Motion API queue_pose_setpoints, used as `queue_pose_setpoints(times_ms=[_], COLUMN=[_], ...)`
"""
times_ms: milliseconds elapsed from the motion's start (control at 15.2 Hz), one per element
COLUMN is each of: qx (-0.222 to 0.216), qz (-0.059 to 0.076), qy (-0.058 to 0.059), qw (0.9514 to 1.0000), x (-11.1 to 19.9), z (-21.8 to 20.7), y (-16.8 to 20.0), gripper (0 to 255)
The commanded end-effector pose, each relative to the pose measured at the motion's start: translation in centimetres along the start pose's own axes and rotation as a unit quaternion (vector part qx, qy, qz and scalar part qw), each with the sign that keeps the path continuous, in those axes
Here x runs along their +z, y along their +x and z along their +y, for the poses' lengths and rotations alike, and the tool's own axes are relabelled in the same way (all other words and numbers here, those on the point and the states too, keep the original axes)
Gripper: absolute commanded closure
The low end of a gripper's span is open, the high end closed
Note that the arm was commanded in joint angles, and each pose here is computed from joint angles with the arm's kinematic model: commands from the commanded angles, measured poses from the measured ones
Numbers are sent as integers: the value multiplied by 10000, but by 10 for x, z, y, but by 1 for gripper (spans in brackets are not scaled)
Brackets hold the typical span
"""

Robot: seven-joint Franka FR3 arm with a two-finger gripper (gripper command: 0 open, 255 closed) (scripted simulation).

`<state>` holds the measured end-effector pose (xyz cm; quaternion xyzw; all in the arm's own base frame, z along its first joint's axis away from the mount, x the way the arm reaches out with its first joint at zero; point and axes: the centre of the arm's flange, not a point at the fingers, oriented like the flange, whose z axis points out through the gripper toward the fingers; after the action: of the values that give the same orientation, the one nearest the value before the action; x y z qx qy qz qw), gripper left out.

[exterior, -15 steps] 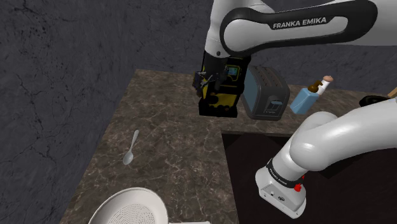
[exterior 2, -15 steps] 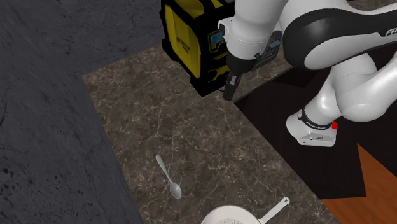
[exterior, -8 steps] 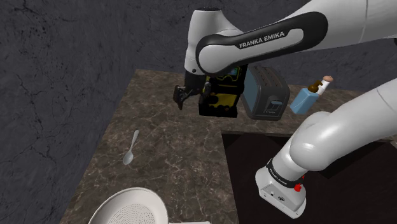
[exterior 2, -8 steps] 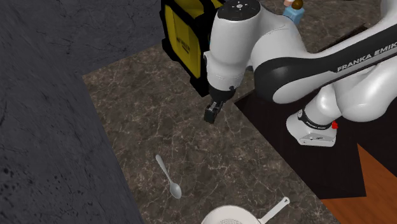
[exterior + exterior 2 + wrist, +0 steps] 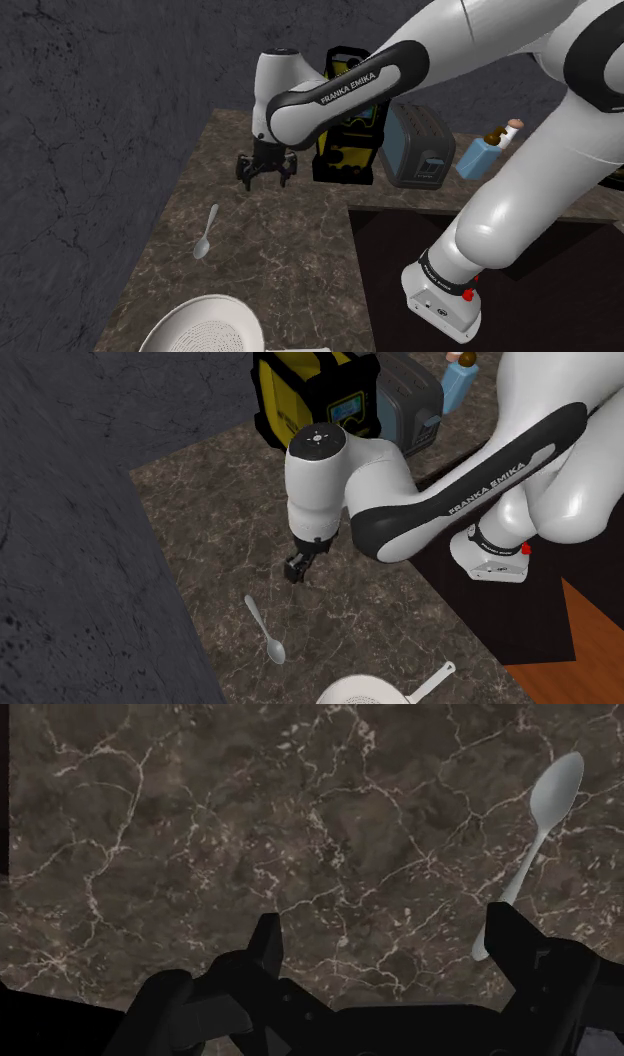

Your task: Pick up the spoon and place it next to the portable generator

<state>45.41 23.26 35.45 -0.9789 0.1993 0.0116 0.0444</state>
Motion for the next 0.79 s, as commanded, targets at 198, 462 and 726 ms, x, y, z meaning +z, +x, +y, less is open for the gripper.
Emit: queue_pose_setpoints(times_ms=[198,462,726], qx=[503,892,1279], qz=[-107,-191,-274], qy=[159,282,403], qw=[9985,9954,9906], x=[47,82,117], z=[-40,-73,-105], y=[16,32,50], gripper=[0,0,0])
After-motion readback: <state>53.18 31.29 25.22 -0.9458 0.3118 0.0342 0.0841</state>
